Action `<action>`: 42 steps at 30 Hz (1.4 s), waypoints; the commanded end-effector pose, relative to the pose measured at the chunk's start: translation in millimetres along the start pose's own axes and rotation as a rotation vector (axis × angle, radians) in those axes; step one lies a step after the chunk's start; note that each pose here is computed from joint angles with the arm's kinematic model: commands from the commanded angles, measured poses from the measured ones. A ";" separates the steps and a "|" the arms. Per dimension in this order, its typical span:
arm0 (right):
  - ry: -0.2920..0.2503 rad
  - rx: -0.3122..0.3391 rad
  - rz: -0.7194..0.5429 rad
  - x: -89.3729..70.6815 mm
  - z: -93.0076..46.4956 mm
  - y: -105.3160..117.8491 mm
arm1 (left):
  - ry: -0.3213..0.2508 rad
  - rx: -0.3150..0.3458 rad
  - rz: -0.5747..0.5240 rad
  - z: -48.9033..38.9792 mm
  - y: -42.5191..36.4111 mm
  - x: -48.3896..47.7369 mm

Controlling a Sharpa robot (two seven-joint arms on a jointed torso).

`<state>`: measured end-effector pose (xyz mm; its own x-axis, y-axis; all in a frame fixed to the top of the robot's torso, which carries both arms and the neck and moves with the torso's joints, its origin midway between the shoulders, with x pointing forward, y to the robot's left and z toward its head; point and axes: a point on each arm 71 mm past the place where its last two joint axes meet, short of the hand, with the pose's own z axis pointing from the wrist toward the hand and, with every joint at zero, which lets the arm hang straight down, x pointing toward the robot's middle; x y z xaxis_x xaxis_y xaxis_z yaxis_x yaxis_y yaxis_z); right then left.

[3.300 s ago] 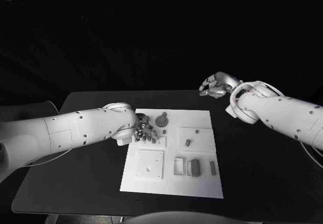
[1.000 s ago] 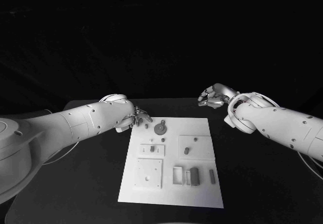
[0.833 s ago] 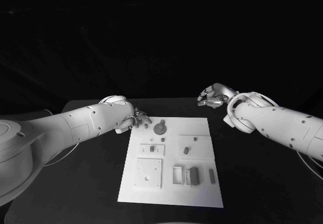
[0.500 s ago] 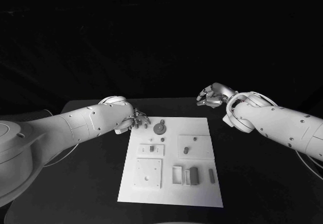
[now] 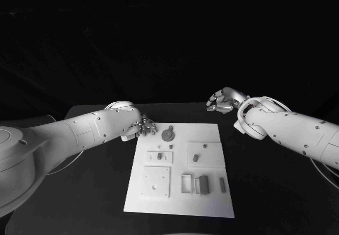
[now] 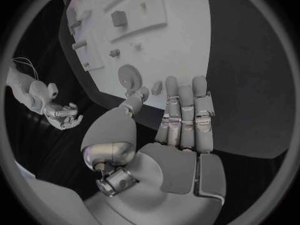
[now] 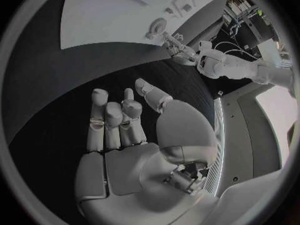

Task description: Assemble the parts on the task board

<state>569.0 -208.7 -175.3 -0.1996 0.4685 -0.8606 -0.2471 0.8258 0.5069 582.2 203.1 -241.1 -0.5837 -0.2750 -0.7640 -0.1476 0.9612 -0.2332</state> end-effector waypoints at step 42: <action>0.015 -0.014 -0.004 2.8 0.8 3.4 | -0.009 0.052 -0.015 0.3 -8.2 1.0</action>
<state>568.8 -206.4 -175.7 -0.2023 0.4680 -0.8603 -0.2500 0.8247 0.5074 582.6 198.8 -241.2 -0.5832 -0.2801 -0.7625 -0.1271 0.9586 -0.2548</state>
